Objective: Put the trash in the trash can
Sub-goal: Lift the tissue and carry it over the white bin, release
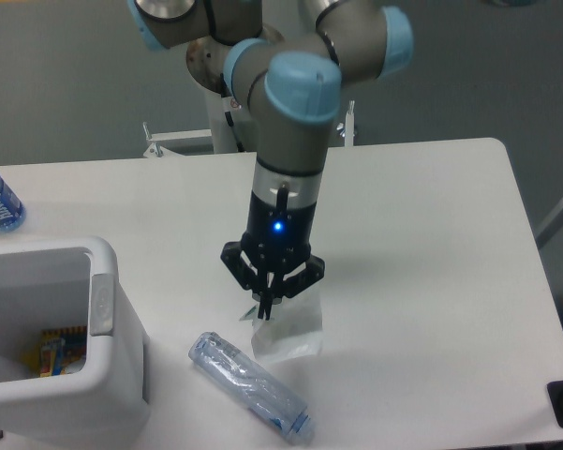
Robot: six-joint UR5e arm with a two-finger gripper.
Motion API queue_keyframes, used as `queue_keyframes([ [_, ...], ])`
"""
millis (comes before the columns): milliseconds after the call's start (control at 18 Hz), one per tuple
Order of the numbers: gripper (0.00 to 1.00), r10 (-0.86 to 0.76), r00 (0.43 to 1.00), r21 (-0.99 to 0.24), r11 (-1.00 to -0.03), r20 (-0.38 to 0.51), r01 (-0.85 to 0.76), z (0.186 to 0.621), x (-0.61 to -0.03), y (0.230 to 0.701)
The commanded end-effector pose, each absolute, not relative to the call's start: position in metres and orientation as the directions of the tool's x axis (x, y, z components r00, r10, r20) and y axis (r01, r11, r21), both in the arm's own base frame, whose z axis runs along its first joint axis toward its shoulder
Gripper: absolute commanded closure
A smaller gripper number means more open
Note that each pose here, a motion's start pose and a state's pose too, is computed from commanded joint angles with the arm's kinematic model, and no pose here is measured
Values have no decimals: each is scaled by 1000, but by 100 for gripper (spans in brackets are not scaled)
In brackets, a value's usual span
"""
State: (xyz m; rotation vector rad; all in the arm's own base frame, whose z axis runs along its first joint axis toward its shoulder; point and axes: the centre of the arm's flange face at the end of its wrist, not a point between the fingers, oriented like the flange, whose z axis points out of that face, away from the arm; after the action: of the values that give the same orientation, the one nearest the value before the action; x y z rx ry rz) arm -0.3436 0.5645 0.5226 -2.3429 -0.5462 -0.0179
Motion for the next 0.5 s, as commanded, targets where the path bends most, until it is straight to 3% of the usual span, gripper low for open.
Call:
queue_keyframes([
  [222,100,416,875,-705,-542,248,457,573,-316,588],
  [500,100,315,907,-705,-575,278,416,582,-229,623],
])
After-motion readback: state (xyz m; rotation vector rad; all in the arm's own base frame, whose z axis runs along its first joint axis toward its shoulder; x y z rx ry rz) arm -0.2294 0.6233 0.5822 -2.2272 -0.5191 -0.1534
